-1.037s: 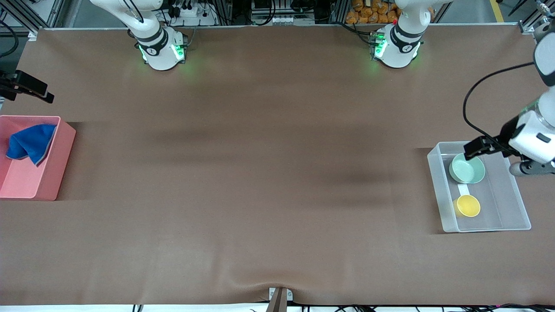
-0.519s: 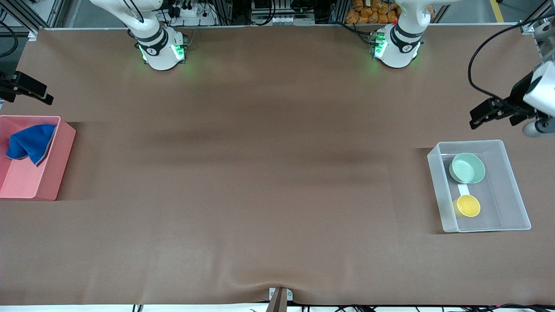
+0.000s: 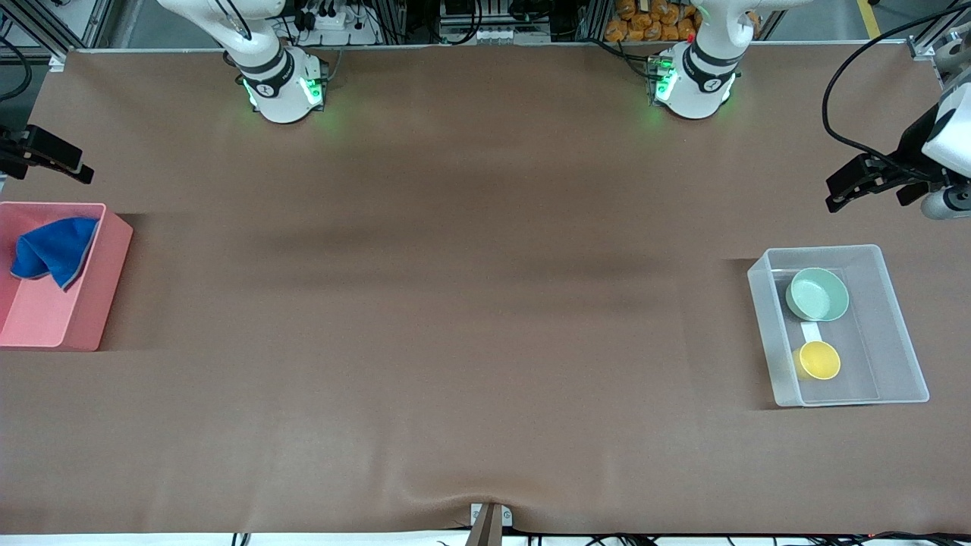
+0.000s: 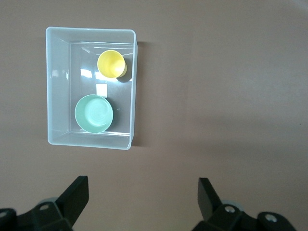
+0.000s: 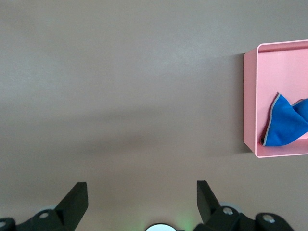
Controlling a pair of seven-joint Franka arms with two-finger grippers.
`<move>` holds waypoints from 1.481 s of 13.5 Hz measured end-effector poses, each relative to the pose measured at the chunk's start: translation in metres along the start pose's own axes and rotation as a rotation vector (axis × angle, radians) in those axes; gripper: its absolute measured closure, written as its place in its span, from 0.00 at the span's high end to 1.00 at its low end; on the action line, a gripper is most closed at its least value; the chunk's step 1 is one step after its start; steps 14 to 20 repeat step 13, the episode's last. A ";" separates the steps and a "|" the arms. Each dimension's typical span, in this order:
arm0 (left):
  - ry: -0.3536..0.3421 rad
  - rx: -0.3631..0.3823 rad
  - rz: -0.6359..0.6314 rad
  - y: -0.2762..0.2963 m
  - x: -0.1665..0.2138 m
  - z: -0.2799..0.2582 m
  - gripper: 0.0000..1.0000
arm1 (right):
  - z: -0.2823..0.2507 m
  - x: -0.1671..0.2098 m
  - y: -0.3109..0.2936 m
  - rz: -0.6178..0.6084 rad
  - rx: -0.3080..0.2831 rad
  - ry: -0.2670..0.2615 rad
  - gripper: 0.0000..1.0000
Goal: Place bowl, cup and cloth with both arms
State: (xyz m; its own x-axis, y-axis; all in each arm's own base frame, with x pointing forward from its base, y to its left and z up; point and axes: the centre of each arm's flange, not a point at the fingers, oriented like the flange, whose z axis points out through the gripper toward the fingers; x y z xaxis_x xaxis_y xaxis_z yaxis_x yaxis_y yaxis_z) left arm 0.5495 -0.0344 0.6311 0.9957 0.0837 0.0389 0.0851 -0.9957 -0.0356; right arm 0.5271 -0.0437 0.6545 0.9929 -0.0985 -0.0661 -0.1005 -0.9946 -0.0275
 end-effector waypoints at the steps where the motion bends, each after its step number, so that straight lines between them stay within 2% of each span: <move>1: -0.002 0.000 -0.002 -0.001 0.000 0.001 1.00 | 0.000 0.000 0.000 0.000 0.000 0.000 1.00; 7: 0.012 -0.002 0.001 -0.001 0.000 -0.005 1.00 | 0.000 0.000 0.000 0.000 0.000 0.000 1.00; 13: 0.013 -0.002 0.089 -0.004 0.001 -0.006 1.00 | 0.000 0.000 0.000 0.000 0.000 0.000 1.00; 20: 0.013 -0.002 0.089 -0.004 0.001 -0.006 1.00 | 0.000 0.000 0.000 0.000 0.000 0.000 1.00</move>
